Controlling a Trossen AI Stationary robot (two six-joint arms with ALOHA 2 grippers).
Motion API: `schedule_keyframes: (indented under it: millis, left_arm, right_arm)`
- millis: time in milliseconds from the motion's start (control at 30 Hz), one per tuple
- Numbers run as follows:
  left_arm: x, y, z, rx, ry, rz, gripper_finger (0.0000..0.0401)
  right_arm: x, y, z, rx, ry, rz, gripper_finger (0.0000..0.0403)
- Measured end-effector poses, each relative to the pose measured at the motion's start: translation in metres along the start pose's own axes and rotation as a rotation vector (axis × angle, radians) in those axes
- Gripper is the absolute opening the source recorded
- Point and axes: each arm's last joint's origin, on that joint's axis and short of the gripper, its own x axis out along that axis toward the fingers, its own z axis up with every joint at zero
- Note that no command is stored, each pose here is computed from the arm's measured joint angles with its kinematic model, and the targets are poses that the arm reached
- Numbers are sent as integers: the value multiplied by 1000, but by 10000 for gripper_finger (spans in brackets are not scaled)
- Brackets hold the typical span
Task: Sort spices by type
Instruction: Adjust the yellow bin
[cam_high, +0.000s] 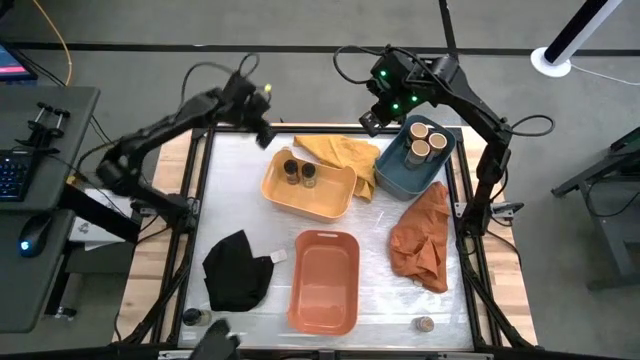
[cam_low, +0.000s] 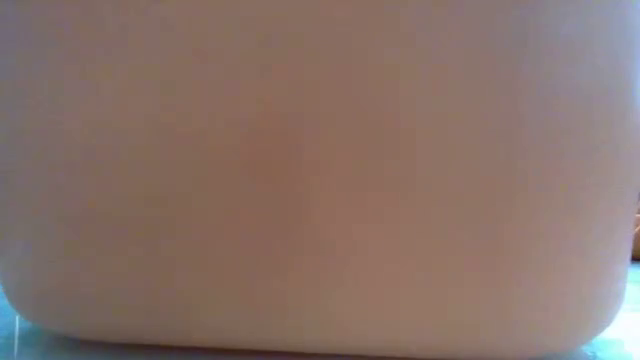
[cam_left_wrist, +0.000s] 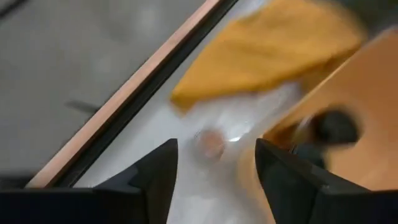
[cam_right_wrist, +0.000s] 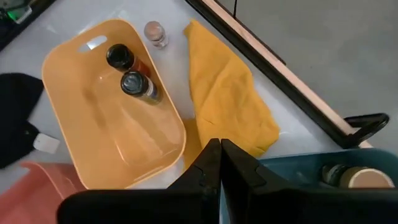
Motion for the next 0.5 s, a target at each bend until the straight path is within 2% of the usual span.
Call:
schedule_keyframes:
  millis: [100,200,367,500]
  left_arm:
    - [13,17,26,-68,-31,-105,210]
    - [27,27,41,-118,-27,-144,211]
    - [45,32,42,-140,22,-147,211]
    - [48,32,37,-152,70,-153,211]
  right_arm:
    - [1,0,-1,51,12,-2,0]
    - [1,2,-1,93,12,0,0]
    - [1,5,-2,123,14,4,0]
    - [4,8,-1,114,15,8,0]
